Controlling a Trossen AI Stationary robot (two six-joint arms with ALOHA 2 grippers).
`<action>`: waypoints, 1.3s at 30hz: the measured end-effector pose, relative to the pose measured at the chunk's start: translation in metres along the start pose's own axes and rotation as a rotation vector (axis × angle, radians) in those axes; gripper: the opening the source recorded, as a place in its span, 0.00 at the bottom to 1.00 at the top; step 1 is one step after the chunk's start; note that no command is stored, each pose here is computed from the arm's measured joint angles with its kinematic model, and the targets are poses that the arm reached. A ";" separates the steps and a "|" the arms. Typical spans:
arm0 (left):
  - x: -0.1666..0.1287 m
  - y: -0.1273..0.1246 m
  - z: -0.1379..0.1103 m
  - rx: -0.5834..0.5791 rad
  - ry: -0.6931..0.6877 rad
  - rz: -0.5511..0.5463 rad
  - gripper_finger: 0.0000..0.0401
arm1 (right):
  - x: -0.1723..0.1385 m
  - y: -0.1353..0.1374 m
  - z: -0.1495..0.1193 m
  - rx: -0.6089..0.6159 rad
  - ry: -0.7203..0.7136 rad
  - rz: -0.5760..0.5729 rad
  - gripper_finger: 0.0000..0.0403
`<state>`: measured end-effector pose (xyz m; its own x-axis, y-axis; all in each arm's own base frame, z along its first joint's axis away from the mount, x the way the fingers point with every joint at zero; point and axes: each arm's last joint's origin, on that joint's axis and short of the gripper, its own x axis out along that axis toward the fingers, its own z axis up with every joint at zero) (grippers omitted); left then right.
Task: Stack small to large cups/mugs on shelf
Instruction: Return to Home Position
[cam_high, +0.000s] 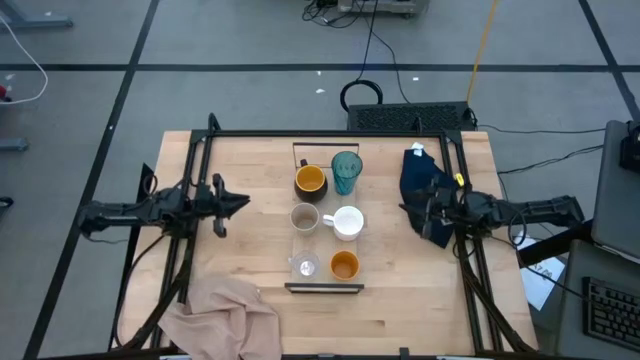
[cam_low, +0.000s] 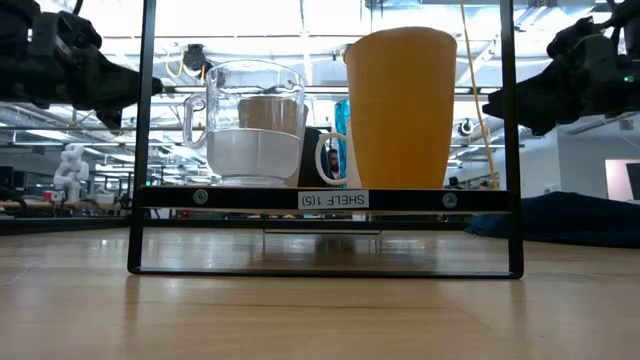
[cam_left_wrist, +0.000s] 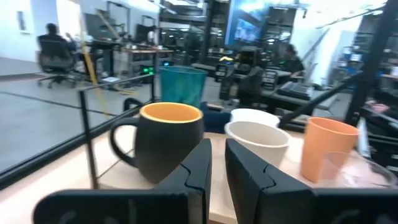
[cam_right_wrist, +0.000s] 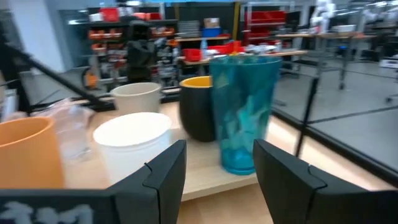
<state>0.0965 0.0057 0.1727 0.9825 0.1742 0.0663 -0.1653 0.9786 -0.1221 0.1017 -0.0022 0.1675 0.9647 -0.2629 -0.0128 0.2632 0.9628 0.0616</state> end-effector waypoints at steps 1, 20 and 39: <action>0.000 0.001 0.000 0.001 -0.001 0.016 0.12 | 0.000 -0.001 0.001 0.002 -0.007 -0.014 0.44; 0.001 0.006 -0.001 0.006 0.017 0.060 0.12 | 0.001 -0.005 -0.001 -0.004 0.010 -0.046 0.44; 0.001 0.003 -0.002 0.005 0.025 0.025 0.12 | 0.000 0.000 0.010 0.036 -0.101 -0.003 0.44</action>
<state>0.0970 0.0080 0.1703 0.9798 0.1961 0.0386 -0.1904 0.9746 -0.1183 0.1015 -0.0031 0.1777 0.9582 -0.2721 0.0880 0.2636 0.9597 0.0972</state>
